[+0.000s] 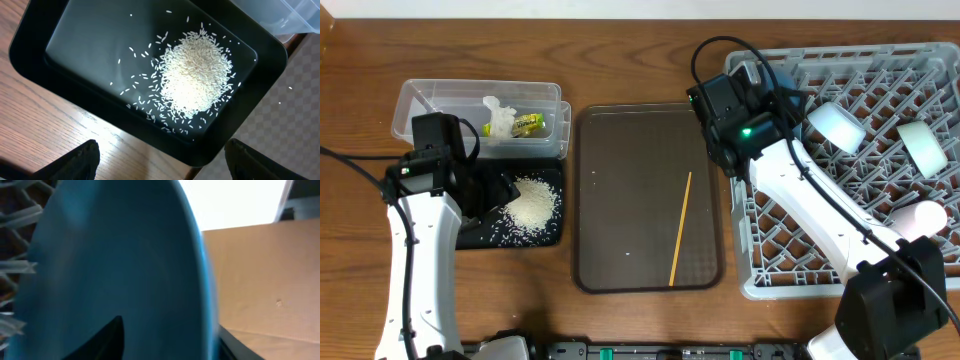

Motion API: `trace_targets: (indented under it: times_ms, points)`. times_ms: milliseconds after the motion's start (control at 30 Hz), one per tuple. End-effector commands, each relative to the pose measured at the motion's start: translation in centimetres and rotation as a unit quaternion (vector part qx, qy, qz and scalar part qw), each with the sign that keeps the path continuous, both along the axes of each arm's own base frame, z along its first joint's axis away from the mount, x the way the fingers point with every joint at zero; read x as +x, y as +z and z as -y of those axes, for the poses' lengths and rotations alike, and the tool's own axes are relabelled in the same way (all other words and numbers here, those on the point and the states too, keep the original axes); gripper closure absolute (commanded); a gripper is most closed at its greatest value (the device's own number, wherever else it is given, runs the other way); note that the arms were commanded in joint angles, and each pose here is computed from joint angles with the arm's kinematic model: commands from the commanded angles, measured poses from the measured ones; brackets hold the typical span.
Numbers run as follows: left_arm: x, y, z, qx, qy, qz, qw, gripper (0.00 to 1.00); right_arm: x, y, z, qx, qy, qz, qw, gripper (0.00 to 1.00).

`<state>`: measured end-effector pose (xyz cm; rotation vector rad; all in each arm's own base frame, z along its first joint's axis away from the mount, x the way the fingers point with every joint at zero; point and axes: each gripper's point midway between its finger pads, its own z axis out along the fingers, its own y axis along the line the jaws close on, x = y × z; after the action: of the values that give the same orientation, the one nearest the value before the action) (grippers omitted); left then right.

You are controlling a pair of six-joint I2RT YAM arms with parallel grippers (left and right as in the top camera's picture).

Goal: Sort waste into correct bins and load items into the dishwasher rack
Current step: 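Stand the blue plate upright in the rack and release it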

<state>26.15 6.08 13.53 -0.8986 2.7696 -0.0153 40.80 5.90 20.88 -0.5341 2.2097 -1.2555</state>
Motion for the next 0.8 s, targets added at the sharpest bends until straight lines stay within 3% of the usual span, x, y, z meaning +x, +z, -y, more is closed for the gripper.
trace_targets:
  times_ms: [0,167,333,567,767]
  points:
    - [-0.2,-0.1,-0.4,0.008,0.005,-0.005,1.0,0.18,-0.2,-0.9,-0.7,0.044,0.001,0.004,0.999,0.49]
    - [-0.2,-0.1,-0.4,0.008,0.005,-0.005,1.0,0.18,-0.7,2.8,-1.3,0.106,0.012,0.065,0.992,0.36]
    - [-0.2,-0.1,-0.4,0.008,0.005,-0.005,1.0,0.18,-1.3,6.9,-4.2,0.254,0.093,0.101,0.957,0.25]
    - [-0.2,-0.1,-0.4,0.008,0.005,-0.005,1.0,0.18,-3.4,9.1,-8.5,0.399,0.177,0.087,0.896,0.26]
    - [-0.2,-0.1,-0.4,0.008,0.005,-0.005,1.0,0.18,-5.8,4.9,-13.0,0.499,0.182,-0.03,0.847,0.35]
